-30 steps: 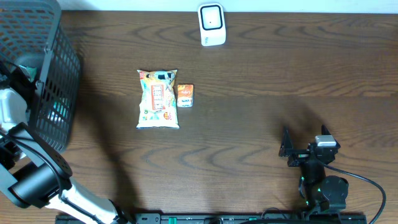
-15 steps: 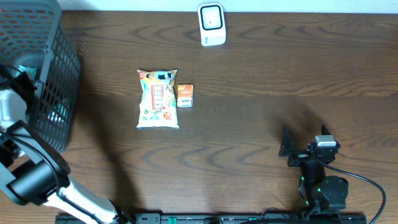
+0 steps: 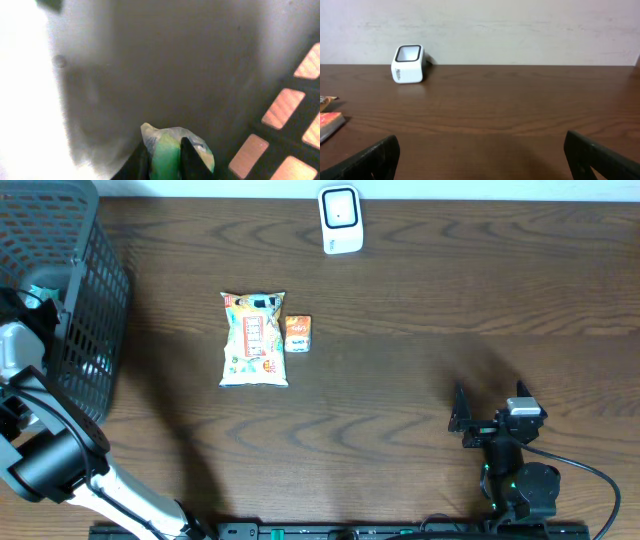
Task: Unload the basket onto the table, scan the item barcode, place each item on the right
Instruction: 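Reach the left gripper into the basket and grasp the green tissue pack, then carry the green pack to the scanner and release it on the table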
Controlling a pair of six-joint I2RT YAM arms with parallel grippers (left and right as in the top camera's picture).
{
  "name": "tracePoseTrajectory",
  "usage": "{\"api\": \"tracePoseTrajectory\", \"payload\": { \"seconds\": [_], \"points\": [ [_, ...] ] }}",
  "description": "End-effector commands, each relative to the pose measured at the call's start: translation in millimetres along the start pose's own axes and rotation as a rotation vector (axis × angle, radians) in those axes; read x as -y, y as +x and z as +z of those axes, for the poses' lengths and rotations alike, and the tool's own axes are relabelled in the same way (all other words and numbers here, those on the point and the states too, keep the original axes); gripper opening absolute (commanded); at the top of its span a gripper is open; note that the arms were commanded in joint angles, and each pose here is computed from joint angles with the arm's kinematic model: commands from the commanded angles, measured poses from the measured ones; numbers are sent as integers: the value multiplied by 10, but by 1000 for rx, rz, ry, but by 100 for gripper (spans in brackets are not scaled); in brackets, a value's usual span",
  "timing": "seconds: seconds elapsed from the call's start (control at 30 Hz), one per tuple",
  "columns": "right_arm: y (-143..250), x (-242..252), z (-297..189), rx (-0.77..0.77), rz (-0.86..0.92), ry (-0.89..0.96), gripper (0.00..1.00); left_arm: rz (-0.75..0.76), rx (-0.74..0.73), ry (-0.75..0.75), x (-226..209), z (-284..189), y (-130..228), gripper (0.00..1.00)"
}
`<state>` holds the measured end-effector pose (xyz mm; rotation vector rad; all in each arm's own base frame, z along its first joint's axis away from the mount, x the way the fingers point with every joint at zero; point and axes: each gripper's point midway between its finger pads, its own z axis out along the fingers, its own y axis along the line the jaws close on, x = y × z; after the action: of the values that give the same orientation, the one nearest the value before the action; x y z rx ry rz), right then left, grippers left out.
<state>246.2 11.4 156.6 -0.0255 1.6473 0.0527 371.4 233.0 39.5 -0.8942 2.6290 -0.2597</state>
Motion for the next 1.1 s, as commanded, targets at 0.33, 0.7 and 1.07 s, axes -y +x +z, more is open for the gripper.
{"api": "tracePoseTrajectory", "payload": {
  "seconds": [0.33, 0.7, 1.07],
  "points": [
    [3, -17, -3, 1, 10, -9, 99, -132, 657, 84, 621, -2256, -871, 7],
    [3, -17, -3, 1, 10, -9, 99, 2, 885, 727, 2268, -3931, -358, 7],
    [2, -17, -3, 1, 10, -9, 99, 323, 381, 699, 3798, -2531, 884, 7]
  ]
}}
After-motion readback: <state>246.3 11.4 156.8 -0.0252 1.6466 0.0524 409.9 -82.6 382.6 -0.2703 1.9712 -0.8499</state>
